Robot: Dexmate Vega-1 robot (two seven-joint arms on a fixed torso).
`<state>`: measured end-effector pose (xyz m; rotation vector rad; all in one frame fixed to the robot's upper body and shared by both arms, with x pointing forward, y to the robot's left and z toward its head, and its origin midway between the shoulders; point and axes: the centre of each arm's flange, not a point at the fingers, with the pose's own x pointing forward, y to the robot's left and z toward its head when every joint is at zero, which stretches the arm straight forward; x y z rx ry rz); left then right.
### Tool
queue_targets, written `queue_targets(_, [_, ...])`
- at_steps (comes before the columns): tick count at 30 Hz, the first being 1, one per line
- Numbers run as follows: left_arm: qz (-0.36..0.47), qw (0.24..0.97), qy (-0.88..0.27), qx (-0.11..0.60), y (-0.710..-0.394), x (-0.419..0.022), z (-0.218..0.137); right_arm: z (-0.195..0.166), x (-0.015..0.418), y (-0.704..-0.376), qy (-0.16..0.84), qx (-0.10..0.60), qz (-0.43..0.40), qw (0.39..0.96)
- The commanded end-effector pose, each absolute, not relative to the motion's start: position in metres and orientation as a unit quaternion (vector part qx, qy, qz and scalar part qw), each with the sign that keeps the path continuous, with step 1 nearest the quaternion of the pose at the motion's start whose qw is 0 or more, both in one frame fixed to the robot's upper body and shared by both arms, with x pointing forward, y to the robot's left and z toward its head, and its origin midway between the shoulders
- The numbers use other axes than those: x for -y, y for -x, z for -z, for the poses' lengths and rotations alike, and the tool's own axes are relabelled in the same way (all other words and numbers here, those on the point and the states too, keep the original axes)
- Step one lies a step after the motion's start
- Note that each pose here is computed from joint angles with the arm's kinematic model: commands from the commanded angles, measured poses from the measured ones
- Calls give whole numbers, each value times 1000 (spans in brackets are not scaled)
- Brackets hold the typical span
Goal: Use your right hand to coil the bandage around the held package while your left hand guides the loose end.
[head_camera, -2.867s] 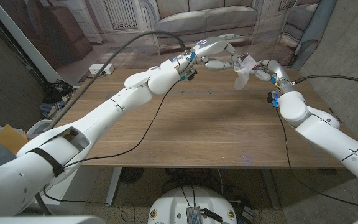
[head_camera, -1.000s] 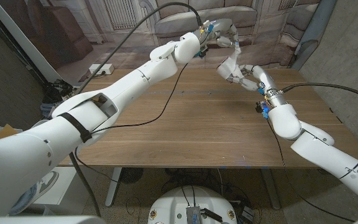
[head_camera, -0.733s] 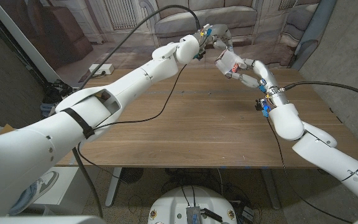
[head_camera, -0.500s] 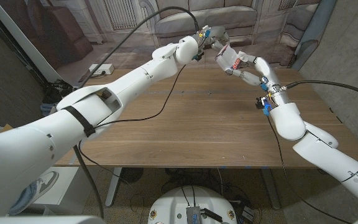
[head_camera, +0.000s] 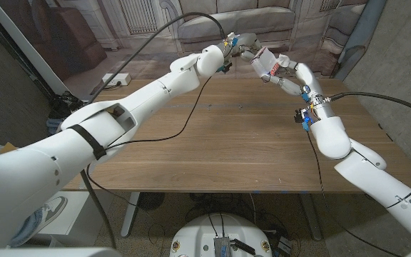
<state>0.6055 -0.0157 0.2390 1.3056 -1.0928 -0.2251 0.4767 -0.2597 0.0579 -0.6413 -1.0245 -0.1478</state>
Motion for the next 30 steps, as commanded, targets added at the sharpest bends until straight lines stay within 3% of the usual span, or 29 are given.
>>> queue_targets(1, [114,635,-543,537,-576,4,-218,-59,269,-480,280,482,97,824])
queue_targets(30, [147,643,-517,545,-559,-17,-185,-61,293,-495,264,449,143,841])
